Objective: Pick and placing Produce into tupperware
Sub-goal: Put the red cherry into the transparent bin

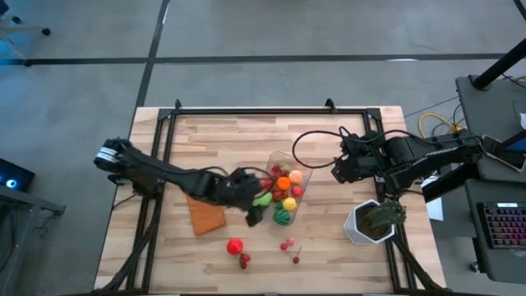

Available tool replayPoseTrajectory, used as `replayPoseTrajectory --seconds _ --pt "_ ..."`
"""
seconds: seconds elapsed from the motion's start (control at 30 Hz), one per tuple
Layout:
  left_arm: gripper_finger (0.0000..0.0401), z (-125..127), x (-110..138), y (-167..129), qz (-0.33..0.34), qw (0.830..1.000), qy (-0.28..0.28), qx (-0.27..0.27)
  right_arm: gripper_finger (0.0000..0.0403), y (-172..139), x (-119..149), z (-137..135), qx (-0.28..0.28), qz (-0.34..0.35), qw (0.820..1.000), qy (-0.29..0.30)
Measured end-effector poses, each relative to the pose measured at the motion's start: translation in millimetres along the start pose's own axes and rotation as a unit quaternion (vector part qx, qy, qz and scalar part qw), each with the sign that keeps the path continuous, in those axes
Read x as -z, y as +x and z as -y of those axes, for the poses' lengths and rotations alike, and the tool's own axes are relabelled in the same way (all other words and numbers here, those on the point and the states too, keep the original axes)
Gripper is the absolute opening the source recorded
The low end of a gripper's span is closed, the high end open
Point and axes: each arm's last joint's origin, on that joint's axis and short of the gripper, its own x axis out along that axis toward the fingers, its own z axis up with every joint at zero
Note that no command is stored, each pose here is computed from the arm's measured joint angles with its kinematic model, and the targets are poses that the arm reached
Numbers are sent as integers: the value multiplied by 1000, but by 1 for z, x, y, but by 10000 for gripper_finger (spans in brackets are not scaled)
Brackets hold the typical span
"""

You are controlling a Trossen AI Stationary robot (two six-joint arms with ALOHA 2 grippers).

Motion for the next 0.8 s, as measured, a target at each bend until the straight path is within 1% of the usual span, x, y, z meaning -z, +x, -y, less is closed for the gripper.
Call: replayPoseTrajectory --seconds 0.13,0.23,0.33,0.43,0.5,0.57,0.63,0.7,0.8 --pt "310 5 10 -19 -22 999 -27 4 276 2 4 -3 -34 -44 998 -34" --pt "310 7 16 -28 -31 997 -68 7 276 6 7 -9 -69 -85 992 -66" --pt "311 8 22 -31 -46 992 -116 -1 276 11 6 -21 -110 -98 985 -91" --pt "311 7 28 -31 -78 978 -191 -9 276 17 2 -39 -172 -108 972 -114" --pt "311 6 32 -32 -112 964 -242 -7 276 21 2 -54 -216 -123 959 -138" --pt "311 9 37 -33 -142 952 -272 3 276 24 5 -67 -249 -142 944 -166" --pt "311 15 42 -37 -157 946 -284 14 276 26 11 -78 -260 -166 932 -189" --pt "311 20 47 -42 -165 947 -275 17 276 27 19 -89 -262 -177 925 -212" --pt "311 20 57 -48 -186 950 -250 -10 276 22 33 -106 -273 -176 915 -240"
